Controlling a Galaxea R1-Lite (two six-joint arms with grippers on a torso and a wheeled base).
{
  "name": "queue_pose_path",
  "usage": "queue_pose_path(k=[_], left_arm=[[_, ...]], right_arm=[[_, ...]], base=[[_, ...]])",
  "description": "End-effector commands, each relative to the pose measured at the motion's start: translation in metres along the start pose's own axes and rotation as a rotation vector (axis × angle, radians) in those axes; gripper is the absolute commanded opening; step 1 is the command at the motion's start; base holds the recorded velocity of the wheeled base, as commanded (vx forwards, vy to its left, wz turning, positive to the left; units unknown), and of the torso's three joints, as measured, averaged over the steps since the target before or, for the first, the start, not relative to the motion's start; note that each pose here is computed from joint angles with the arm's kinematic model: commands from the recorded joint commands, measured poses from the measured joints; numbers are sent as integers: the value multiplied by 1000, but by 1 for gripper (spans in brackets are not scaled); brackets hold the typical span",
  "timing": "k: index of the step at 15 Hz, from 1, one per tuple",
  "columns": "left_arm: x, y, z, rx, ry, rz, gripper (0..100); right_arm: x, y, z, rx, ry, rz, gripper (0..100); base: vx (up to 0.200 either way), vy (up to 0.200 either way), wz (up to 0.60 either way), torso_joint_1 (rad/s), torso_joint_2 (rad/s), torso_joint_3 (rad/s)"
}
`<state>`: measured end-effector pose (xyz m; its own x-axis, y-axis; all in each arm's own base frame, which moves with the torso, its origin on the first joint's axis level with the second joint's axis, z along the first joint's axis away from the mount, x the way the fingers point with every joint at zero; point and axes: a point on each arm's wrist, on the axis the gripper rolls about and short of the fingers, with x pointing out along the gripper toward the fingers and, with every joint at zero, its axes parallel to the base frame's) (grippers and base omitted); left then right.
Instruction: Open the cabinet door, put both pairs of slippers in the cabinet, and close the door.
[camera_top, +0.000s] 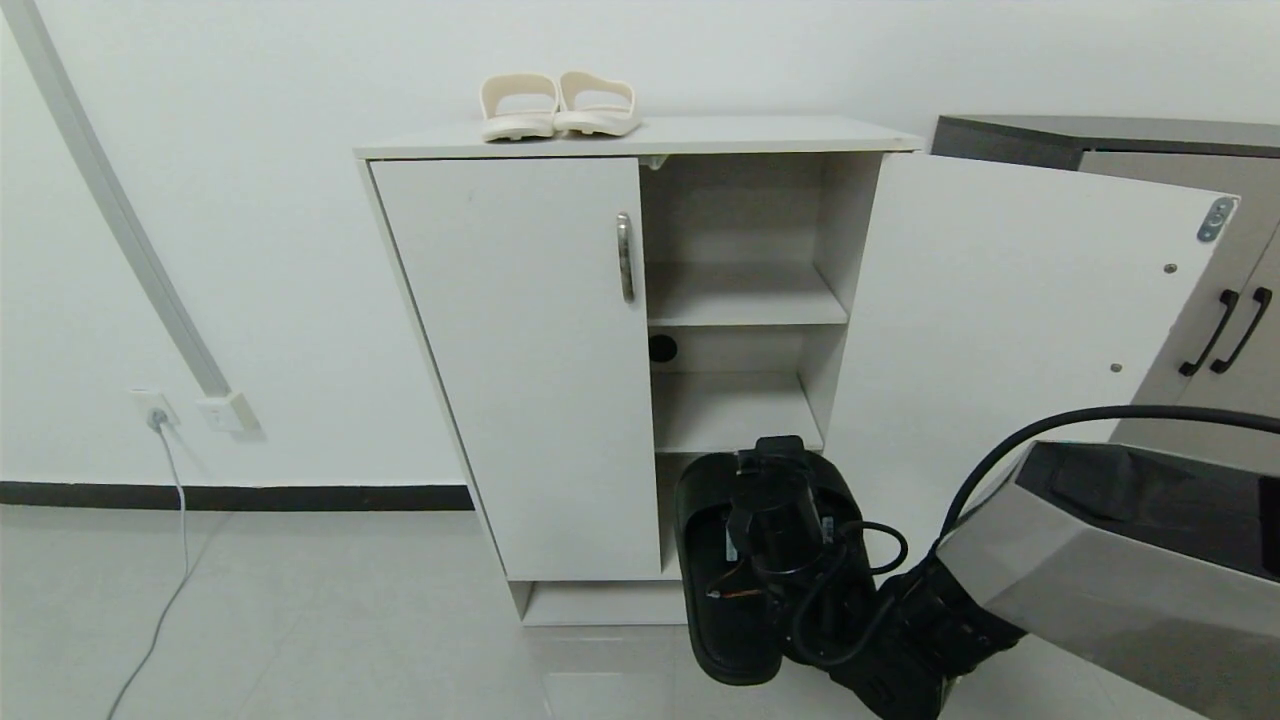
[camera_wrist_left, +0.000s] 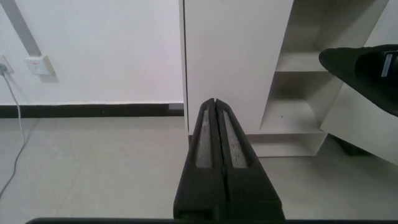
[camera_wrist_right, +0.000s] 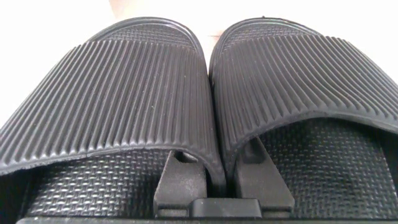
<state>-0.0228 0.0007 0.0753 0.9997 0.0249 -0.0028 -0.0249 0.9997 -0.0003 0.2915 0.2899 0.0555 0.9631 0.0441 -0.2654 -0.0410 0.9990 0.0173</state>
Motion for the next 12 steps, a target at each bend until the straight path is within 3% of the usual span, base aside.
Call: queue_pose_path(k=[1,12], left_arm=[[0,0,0,2,3,0,0],[0,0,0,2,6,0,0]], right_arm=[[1,2,-3,-3,3,2,0],[19,7,-21,-11,16,-14,0]], base=[[0,0,0,0,0,0],[0,0,0,3,1,-154]])
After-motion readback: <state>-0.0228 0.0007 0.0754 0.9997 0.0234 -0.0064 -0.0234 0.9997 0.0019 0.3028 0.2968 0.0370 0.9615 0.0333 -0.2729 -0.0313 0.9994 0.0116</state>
